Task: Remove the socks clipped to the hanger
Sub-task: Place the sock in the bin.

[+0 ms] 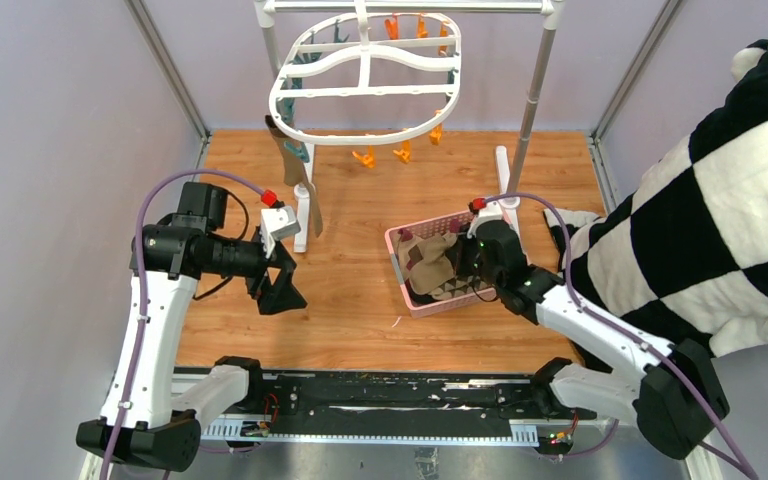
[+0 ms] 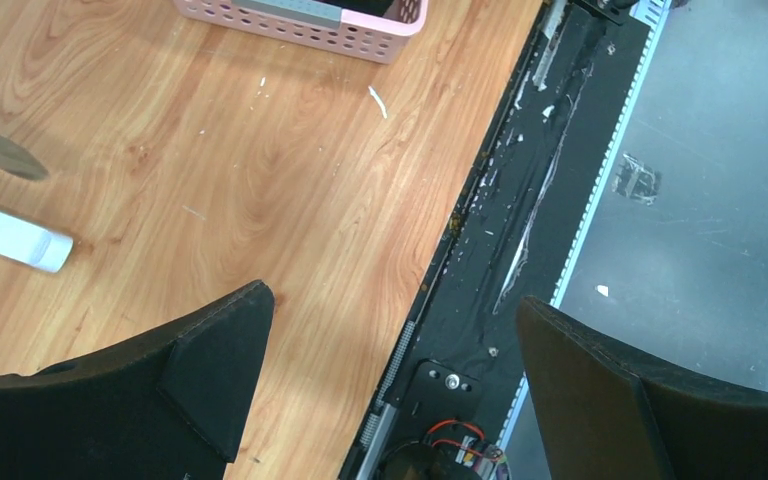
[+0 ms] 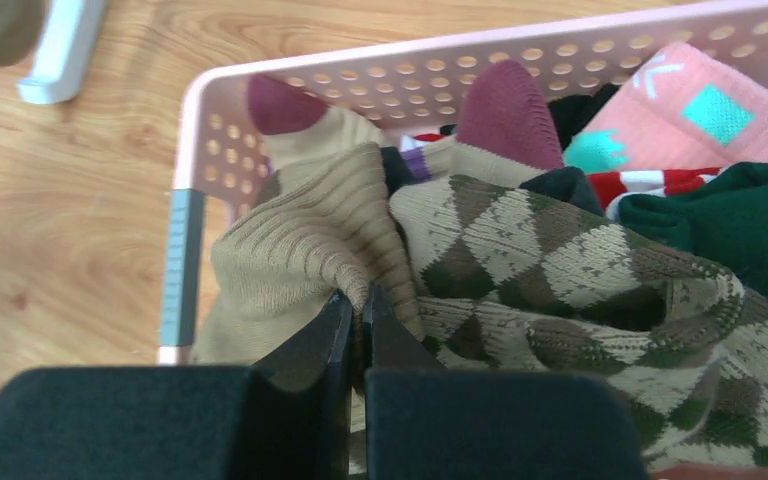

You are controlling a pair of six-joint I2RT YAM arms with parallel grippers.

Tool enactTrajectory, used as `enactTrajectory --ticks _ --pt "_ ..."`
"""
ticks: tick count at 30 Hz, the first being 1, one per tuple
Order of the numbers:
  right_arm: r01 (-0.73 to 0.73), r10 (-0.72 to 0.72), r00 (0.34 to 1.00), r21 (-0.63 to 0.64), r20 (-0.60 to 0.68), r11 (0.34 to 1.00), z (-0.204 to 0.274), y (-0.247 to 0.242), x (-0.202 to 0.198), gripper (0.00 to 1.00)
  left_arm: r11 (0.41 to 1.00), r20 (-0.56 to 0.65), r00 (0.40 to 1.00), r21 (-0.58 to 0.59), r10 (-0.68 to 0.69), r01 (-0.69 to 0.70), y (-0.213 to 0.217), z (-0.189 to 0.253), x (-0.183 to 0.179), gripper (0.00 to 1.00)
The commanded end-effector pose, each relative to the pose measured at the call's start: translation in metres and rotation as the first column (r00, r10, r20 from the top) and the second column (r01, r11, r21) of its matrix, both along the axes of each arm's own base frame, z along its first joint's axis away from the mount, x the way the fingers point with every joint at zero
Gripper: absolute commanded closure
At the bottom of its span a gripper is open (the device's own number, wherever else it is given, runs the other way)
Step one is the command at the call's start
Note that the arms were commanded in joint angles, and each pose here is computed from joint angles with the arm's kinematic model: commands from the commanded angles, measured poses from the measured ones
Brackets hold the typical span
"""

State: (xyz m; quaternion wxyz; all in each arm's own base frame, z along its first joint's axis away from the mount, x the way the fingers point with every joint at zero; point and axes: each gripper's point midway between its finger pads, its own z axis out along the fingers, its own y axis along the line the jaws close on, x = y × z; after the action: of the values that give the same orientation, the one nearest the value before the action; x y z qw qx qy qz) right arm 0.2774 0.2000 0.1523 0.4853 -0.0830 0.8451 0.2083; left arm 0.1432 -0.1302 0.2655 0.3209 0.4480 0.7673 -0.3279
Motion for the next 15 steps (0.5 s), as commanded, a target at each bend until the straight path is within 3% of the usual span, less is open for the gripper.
enactTrajectory --ticks 1,9,15 --pt "0.077 -0.079 0.997 -0.074 -0.023 0.994 -0.019 -0.013 0.021 0.98 0.999 0.018 0.999 0.001 0.042 -0.042 0.003 0.008 0.008 0.00" --pt "0.034 -0.038 0.996 -0.047 -0.083 0.998 -0.040 0.021 0.049 0.93 0.987 0.024 0.986 0.012 0.163 -0.163 0.016 0.010 0.026 0.00" --pt "0.130 -0.141 0.986 -0.117 -0.087 0.985 -0.061 -0.002 0.049 0.63 0.946 -0.015 0.946 0.006 0.324 -0.324 0.045 0.001 0.046 0.00"
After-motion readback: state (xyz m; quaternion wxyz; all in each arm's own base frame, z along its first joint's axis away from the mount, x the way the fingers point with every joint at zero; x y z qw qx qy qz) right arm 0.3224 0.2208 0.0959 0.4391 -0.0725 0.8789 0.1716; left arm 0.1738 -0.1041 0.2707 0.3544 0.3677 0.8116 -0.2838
